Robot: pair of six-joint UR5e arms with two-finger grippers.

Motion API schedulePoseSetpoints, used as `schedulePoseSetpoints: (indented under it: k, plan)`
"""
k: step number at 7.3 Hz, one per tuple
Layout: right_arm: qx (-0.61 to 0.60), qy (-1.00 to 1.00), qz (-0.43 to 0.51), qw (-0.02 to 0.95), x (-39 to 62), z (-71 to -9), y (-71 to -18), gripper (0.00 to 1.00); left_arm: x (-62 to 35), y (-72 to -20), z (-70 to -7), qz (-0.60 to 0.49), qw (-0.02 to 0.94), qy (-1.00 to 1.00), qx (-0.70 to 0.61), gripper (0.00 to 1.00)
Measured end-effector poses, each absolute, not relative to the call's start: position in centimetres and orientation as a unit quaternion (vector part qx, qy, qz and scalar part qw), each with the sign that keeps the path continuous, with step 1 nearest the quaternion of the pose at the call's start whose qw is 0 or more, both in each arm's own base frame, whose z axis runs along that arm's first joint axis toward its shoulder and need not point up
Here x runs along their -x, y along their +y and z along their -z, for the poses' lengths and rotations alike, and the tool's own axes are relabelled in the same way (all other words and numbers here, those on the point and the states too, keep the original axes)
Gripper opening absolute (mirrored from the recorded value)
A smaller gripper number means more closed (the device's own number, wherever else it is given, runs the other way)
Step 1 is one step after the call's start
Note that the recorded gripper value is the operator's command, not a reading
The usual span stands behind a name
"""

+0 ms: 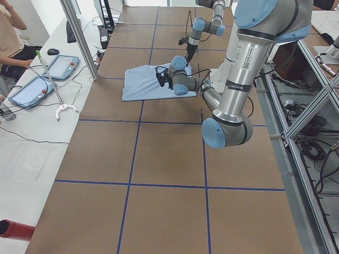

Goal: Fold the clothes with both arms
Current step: 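Move the left gripper to the shirt corner nearest the robot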

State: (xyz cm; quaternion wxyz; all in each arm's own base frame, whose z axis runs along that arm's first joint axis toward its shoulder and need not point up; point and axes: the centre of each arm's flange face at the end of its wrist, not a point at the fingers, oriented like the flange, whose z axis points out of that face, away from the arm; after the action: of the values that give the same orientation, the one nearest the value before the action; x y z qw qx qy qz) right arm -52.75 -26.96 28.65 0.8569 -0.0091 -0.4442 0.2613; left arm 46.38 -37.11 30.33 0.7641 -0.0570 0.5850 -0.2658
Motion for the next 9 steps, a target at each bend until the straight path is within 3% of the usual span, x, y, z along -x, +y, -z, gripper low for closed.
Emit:
schedulePoseSetpoints:
  k: [4, 9]
  plan:
    - [0.013, -0.448, -0.261, 0.855, 51.8, -28.5, -26.5, 0.00, -49.9, -24.8, -32.6, 0.307, 0.775, 0.533, 0.146, 0.62]
    - [0.014, -0.448, -0.261, 0.855, 51.8, -28.6, -26.4, 0.00, -51.4, -23.2, -32.7, 0.310, 0.779, 0.527, 0.140, 0.61]
